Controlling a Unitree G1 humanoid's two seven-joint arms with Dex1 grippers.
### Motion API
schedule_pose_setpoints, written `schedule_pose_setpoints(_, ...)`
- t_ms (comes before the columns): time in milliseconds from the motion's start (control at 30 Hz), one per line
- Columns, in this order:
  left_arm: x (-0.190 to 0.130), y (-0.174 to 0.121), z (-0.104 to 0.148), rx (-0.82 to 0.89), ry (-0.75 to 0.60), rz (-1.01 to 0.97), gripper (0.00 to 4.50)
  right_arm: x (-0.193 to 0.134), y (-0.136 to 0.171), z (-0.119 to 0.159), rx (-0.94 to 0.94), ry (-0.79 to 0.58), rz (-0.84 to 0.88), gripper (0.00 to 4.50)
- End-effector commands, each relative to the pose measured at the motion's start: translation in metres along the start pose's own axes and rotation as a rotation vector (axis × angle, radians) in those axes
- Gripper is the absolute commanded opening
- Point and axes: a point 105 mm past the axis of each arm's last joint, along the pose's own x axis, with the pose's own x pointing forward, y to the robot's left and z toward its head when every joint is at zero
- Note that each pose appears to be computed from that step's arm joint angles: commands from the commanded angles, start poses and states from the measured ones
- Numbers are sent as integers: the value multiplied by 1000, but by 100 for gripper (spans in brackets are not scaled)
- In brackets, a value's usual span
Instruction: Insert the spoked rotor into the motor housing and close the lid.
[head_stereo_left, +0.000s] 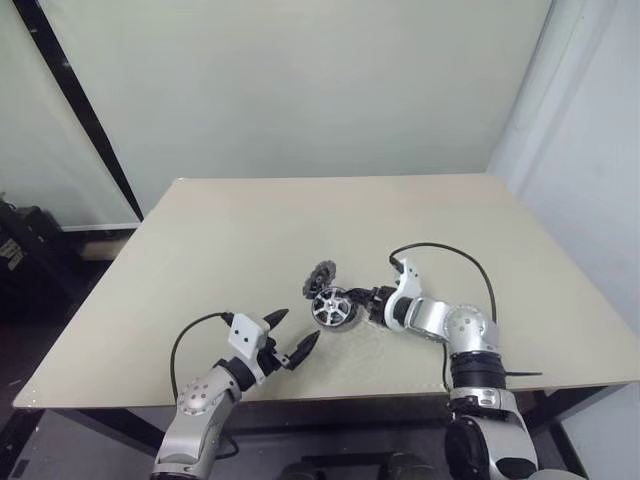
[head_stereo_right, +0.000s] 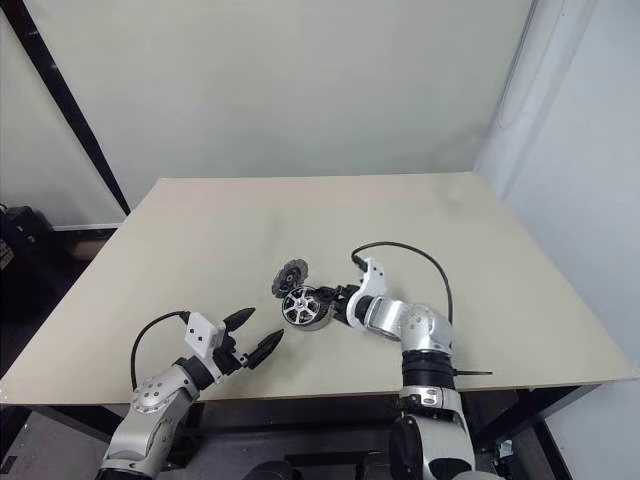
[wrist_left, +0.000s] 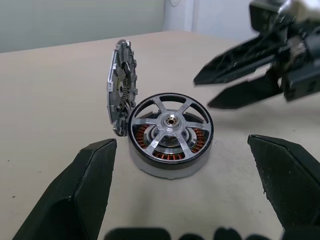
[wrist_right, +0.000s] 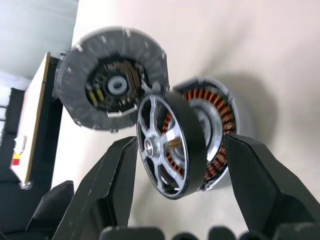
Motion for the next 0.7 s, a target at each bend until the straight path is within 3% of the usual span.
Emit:
schedule_pose_setpoints(33,4,0,14,40,-46,-12,450,-10,21,18,-89,-58,56,302)
schedule_pose_setpoints(300,7,-1,15,43,-48,-19,450,-2,21,-8,-105,20,93,302)
schedule_pose_setpoints(700,4,0,16,47,-44,-13,450,16,12,-18,-74,44,74,302)
